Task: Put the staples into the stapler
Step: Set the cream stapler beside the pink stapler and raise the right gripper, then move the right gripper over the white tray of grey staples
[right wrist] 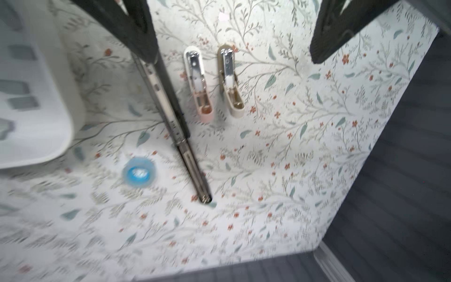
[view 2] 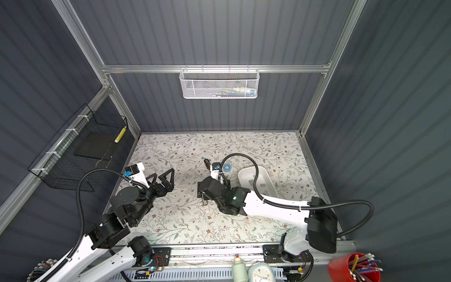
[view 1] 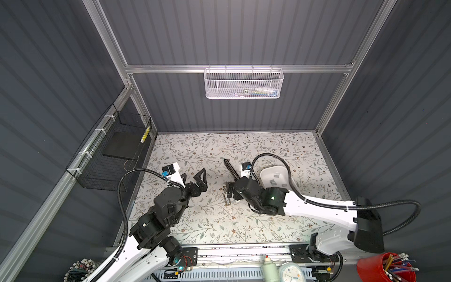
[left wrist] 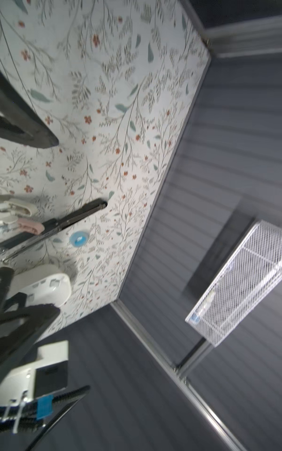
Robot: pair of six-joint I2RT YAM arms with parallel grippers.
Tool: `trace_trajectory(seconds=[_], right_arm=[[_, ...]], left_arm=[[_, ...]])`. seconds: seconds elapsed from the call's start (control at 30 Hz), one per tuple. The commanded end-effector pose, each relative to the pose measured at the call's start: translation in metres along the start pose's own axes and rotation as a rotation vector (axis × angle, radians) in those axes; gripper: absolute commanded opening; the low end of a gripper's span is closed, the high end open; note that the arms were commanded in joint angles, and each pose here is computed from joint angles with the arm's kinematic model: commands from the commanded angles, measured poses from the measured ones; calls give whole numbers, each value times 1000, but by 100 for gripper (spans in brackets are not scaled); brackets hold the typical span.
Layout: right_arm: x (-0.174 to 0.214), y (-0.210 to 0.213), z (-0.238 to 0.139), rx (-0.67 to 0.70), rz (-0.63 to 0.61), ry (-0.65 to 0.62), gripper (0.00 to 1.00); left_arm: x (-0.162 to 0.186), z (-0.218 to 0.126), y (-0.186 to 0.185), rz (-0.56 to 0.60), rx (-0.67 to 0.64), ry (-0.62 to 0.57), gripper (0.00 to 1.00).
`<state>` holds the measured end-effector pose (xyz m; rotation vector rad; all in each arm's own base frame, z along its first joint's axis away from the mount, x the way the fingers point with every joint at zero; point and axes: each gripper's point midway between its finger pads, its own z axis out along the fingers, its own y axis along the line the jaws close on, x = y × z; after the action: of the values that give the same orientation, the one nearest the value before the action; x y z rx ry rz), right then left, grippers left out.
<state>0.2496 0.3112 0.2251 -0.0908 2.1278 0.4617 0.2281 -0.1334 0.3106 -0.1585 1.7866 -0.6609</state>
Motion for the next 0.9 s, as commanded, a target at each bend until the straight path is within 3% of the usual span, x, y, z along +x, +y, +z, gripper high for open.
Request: trace_trajectory(seconds=[0.0, 0.2, 0.33, 0.5, 0.63, 0.8, 0.87], right_arm=[[-28, -53, -24, 175, -70, -122, 99], [-28, -139, -33, 278, 32, -89, 99], [-23, -173, -30, 300, 59, -107, 99], [-16, -218, -23, 441, 142, -55, 97], [9, -232, 5, 495, 156, 62, 80], [33, -241, 30, 546, 161, 142, 56], [30, -243, 34, 555, 164, 142, 53]], left_arm=[[18, 11, -24, 17, 115, 79, 100], [34, 51, -33, 193, 62, 149, 100], [32, 70, -19, 305, -52, 119, 100], [32, 84, -10, 430, -97, 51, 100], [42, 90, 16, 520, -238, 86, 100], [67, 64, 59, 456, -309, 90, 100], [75, 56, 70, 435, -313, 81, 100]])
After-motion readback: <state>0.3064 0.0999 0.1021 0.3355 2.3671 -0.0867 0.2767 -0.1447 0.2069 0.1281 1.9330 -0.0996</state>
